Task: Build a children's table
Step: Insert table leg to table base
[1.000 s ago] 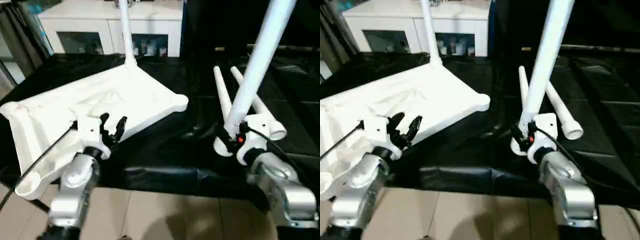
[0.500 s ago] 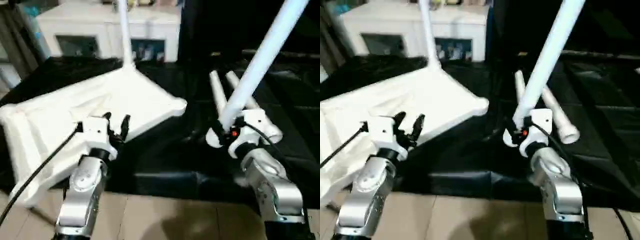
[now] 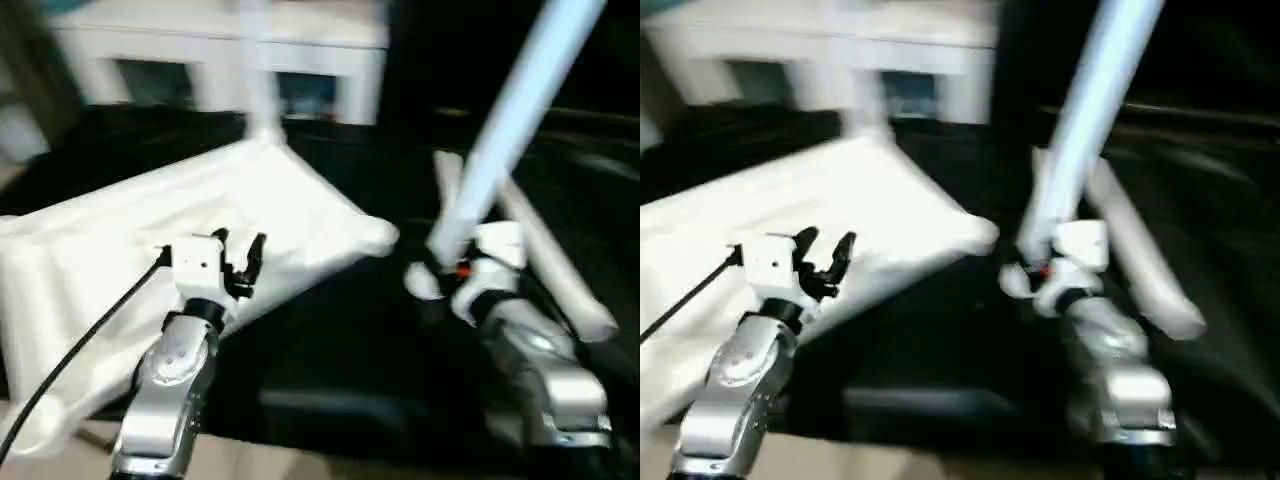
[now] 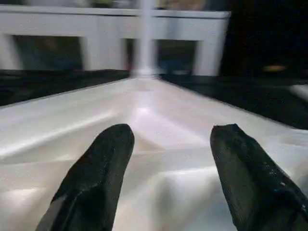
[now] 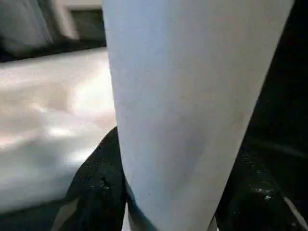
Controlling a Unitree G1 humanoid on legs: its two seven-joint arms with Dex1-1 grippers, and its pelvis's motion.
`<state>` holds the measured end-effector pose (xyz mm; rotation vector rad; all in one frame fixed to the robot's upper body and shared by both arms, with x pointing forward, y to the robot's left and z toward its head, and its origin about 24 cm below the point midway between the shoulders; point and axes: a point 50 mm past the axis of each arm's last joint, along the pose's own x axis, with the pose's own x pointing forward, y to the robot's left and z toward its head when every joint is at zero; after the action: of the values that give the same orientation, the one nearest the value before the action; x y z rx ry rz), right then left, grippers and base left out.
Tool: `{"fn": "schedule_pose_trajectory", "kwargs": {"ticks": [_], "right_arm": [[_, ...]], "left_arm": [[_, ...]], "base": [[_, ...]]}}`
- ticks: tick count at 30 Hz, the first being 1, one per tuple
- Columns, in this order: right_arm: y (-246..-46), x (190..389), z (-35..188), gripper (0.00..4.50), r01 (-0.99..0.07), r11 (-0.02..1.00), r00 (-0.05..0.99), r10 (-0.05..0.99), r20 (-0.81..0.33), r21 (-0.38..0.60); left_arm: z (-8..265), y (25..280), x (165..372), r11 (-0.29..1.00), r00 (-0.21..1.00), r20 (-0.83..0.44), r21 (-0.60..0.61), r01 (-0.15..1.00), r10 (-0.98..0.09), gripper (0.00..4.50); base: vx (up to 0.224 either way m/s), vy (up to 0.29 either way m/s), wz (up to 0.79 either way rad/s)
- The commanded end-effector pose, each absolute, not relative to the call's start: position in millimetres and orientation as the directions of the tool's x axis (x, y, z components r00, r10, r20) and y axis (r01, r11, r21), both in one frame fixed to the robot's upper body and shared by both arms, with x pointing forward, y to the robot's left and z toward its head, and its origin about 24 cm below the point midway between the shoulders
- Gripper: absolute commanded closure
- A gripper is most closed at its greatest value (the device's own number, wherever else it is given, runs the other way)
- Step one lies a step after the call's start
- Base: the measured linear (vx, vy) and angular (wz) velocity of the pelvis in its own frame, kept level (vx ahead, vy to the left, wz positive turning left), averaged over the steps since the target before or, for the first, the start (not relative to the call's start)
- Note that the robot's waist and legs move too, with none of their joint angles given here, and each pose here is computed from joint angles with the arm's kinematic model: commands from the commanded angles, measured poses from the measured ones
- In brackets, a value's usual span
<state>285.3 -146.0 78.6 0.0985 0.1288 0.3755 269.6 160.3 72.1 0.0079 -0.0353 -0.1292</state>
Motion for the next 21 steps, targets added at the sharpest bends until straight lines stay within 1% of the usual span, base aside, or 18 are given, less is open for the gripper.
{"fn": "schedule_pose_trajectory", "kwargs": {"ticks": [1,6,8,11,16,18,20,21], "right_arm": [[-162.4,285.2,85,2.59,-0.316,0.945,0.942,0.323,-0.093,0.086],[-164.1,285.5,83,2.59,-0.309,0.949,0.944,0.315,-0.103,0.067],[-164.1,285.3,83,2.59,-0.315,0.947,0.941,0.32,-0.107,0.057],[-163.8,285.2,83,2.59,-0.324,0.945,0.939,0.327,-0.111,0.047],[-165.5,286.3,83,2.59,-0.323,0.946,0.938,0.325,-0.119,0.038],[-165.2,287.8,85,2.59,-0.325,0.945,0.937,0.327,-0.119,0.038],[-164.4,288.8,86,2.59,-0.333,0.942,0.935,0.336,-0.115,0.042],[-162.8,290.8,89,2.59,-0.362,0.931,0.926,0.365,-0.099,0.053]], "left_arm": [[76,150,271,0.987,0.986,0.048,0.004,0.16,-0.16,1.48],[76,148,269,0.984,0.983,0.05,-0.017,0.175,-0.174,1.48],[75,147,268,0.983,0.982,0.051,-0.02,0.182,-0.181,1.48],[74,148,268,0.984,0.983,0.049,-0.028,0.178,-0.177,1.48],[72,152,270,0.989,0.99,0.043,-0.045,0.138,-0.136,1.48],[70,155,273,0.991,0.993,0.018,-0.057,0.12,-0.119,1.48],[69,156,277,0.987,0.989,0.007,-0.067,0.148,-0.147,1.48],[73,151,282,0.962,0.966,0.019,-0.081,0.26,-0.26,1.48]], "base": [[0.178,-0.048,0.08],[0.181,-0.061,0.23],[0.0,0.0,0.0],[-0.168,-0.001,-0.02],[-0.057,0.027,0.09],[-0.094,0.034,0.09],[-0.099,0.046,-0.04],[-0.069,0.053,-0.09]]}}
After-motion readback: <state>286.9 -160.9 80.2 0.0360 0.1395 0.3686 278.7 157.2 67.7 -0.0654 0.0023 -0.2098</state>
